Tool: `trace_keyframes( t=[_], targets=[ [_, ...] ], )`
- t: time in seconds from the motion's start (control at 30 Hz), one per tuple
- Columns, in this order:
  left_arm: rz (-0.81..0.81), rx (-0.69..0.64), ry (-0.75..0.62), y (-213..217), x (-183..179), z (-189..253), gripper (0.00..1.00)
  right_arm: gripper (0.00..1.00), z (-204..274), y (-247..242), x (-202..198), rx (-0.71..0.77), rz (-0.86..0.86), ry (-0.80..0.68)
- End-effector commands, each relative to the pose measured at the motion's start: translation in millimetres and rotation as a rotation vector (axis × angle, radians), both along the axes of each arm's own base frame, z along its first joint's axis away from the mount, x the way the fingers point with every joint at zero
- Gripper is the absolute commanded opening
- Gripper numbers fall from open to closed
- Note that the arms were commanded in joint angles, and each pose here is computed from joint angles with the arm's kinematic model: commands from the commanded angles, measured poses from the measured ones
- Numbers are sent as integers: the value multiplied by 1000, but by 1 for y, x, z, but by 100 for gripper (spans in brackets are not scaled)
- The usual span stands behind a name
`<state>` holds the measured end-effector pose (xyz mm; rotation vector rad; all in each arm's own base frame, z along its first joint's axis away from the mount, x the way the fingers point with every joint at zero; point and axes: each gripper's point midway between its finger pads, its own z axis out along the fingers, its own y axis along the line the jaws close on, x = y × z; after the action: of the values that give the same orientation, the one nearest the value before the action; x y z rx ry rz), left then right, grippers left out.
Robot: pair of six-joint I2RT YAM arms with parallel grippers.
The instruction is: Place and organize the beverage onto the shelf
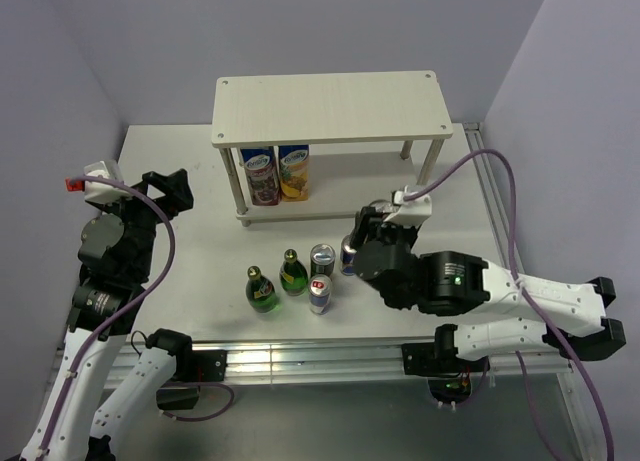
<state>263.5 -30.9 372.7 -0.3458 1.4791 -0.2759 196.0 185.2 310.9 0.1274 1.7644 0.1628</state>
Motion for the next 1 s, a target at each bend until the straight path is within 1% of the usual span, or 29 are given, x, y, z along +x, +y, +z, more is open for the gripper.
trace_keyframes(
  t=[0.0,0.03,0.07,0.1,0.13,0.2,0.23,0.27,0.3,0.33,0.4,0.43,0.5,0.53,0.57,0.63,0.67,0.73,0.83,0.87,0.9,0.97],
  targets=[
    [23,-5,-29,6,-2,8,95,0,73,-31,17,-83,-74,-139],
    [23,-5,-29,6,-2,8,95,0,94,-24,22,15,-61,-177],
    [25,-4,-27,6,-2,8,95,0,105,-37,29,-36,-73,-196],
    [28,-4,-27,7,-2,8,95,0,114,-33,33,-24,-32,-214],
    [26,-2,-25,6,-2,7,95,0,132,-38,37,9,-36,-239],
    [28,-4,-24,6,-1,7,95,0,149,-42,51,-33,-29,-263],
    [25,-1,-21,6,-1,6,95,0,168,-49,54,-11,-44,-288],
    [25,-3,-23,6,-1,7,95,0,172,-47,61,-47,-51,-289],
    [23,-2,-21,5,-1,6,95,0,180,-55,68,-52,-81,-298],
    [22,-1,-21,5,-1,6,95,0,199,-58,70,-32,-79,-323],
    [23,-4,-26,6,-2,7,95,0,209,-57,82,-57,-91,-331],
    [25,-3,-23,6,-2,6,95,0,225,-66,86,-44,-111,-354],
    [26,-2,-25,6,-2,7,95,0,228,-63,103,-67,-122,-347],
    [28,-3,-27,6,-2,8,95,0,239,-73,108,-65,-139,-354],
    [31,-3,-27,7,-2,8,95,0,234,-67,123,-79,-142,-335],
    [33,-2,-24,7,-2,7,95,0,242,-79,136,-81,-176,-333],
    [33,-1,-25,7,-2,7,95,0,235,-72,151,-102,-170,-312],
    [33,-3,-25,7,-2,7,95,0,232,-76,173,-121,-195,-291],
    [28,-1,-23,6,-1,6,94,0,236,-84,190,-119,-212,-277],
    [29,-1,-20,6,-1,5,94,0,226,-88,207,-118,-228,-248],
    [30,0,-21,7,-1,6,94,0,232,-88,210,-84,-218,-258],
    [33,1,-19,7,0,5,94,0,215,-90,224,-92,-230,-209]
  ],
)
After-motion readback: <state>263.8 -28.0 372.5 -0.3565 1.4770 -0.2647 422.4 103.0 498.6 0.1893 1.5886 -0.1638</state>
